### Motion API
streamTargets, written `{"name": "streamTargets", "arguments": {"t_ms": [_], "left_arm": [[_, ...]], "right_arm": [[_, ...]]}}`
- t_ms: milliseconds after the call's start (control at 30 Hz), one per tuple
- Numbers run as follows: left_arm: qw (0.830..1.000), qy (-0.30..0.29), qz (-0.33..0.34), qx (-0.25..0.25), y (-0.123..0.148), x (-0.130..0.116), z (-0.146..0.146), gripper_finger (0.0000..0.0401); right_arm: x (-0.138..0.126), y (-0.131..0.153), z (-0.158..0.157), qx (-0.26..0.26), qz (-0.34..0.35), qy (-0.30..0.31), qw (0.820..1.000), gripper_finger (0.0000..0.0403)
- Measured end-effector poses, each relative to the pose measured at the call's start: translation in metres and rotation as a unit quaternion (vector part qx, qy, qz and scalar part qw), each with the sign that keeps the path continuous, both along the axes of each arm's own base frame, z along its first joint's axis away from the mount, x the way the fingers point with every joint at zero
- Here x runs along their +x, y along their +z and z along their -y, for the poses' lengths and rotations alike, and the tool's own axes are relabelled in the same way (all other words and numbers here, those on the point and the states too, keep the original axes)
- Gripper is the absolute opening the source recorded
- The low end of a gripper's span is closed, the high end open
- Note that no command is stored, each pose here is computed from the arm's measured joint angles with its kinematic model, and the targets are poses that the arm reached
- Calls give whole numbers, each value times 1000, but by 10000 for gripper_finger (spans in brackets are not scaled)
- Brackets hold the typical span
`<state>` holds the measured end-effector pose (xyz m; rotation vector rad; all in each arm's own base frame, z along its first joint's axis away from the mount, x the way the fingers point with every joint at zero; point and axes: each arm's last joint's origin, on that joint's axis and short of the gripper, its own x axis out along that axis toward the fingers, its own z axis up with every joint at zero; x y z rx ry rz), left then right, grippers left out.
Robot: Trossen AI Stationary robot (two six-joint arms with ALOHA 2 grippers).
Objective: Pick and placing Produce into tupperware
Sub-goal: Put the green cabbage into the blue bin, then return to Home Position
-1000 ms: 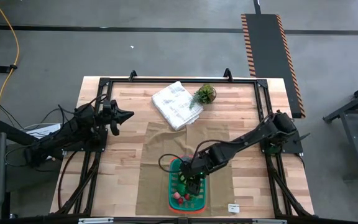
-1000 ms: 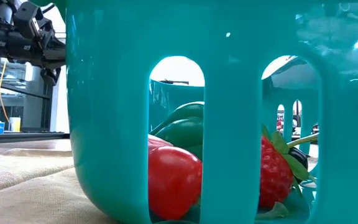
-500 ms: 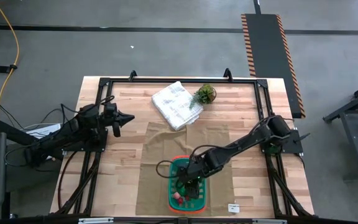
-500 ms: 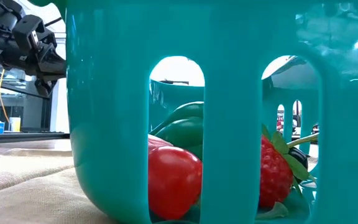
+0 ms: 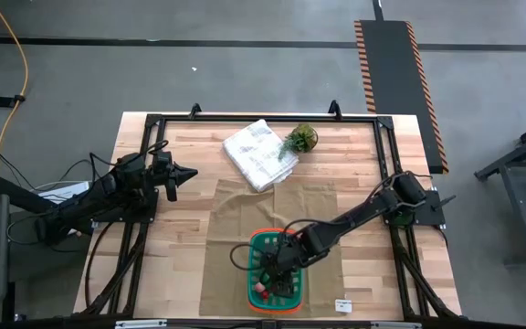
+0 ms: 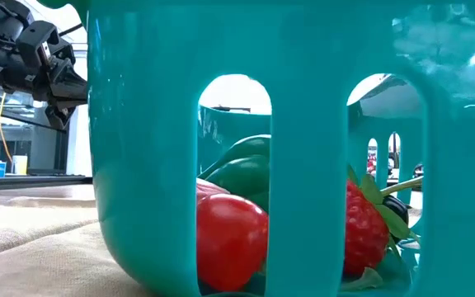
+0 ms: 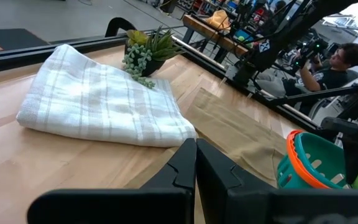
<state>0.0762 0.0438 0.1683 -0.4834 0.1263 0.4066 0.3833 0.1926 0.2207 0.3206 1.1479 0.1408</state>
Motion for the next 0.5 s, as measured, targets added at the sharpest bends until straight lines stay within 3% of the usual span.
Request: {"name": "streamTargets", "arguments": {"t_ms": [500], "left_arm": [[1000,0,0,0,0,0,0,1]], "right_arm": [[1,0,-1,10,0,2,1000,267]]}}
